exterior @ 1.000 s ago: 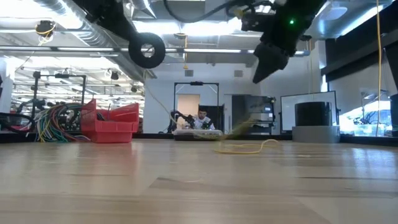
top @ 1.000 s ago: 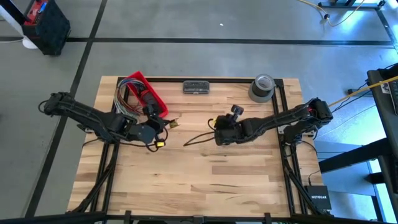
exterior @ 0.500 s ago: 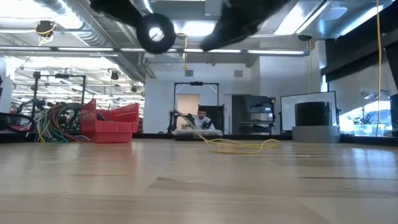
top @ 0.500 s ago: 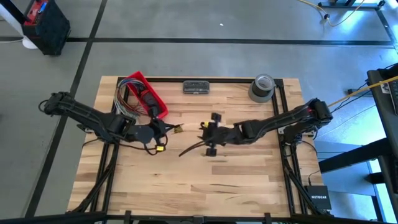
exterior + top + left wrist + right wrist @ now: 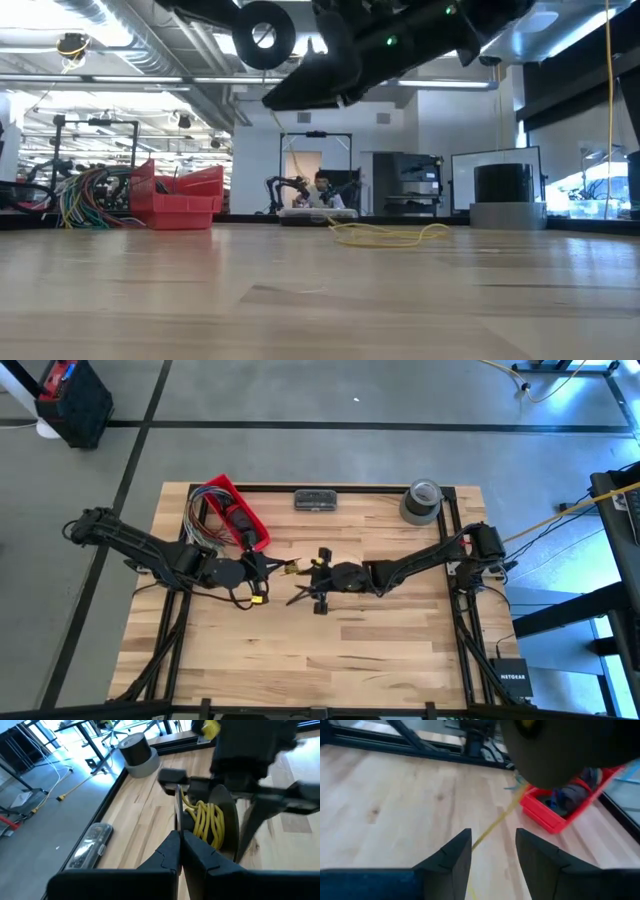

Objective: Coil cords
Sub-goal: Uncoil the yellow wire from the spool

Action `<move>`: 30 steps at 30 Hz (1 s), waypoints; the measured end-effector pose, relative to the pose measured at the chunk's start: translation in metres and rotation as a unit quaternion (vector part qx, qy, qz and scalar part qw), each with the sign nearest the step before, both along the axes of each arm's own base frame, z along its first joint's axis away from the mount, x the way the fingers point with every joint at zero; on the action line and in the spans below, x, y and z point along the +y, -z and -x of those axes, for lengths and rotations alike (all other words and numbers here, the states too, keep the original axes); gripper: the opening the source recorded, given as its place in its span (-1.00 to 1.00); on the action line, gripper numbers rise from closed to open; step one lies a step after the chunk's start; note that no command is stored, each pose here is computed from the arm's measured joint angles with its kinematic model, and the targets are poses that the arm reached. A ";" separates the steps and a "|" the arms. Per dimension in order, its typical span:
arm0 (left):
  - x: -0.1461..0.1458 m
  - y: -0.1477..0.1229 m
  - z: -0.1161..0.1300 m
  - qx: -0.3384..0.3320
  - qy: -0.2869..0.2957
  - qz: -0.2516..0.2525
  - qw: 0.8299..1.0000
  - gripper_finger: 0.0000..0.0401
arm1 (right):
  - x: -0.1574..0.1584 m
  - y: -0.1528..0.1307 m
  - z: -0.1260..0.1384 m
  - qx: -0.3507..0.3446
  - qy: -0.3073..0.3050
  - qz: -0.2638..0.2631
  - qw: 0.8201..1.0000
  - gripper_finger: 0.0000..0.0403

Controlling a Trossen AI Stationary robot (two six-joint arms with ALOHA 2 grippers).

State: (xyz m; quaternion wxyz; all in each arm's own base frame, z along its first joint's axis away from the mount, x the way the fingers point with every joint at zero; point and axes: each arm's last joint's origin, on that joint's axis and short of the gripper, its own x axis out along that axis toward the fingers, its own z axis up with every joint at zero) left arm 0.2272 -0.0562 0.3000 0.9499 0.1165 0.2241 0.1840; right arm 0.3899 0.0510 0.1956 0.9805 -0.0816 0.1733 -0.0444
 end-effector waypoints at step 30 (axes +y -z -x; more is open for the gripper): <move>-0.005 0.003 0.003 0.017 0.012 -0.004 1.000 -0.97 | 0.002 -0.022 0.015 0.018 0.130 0.133 0.982 -0.98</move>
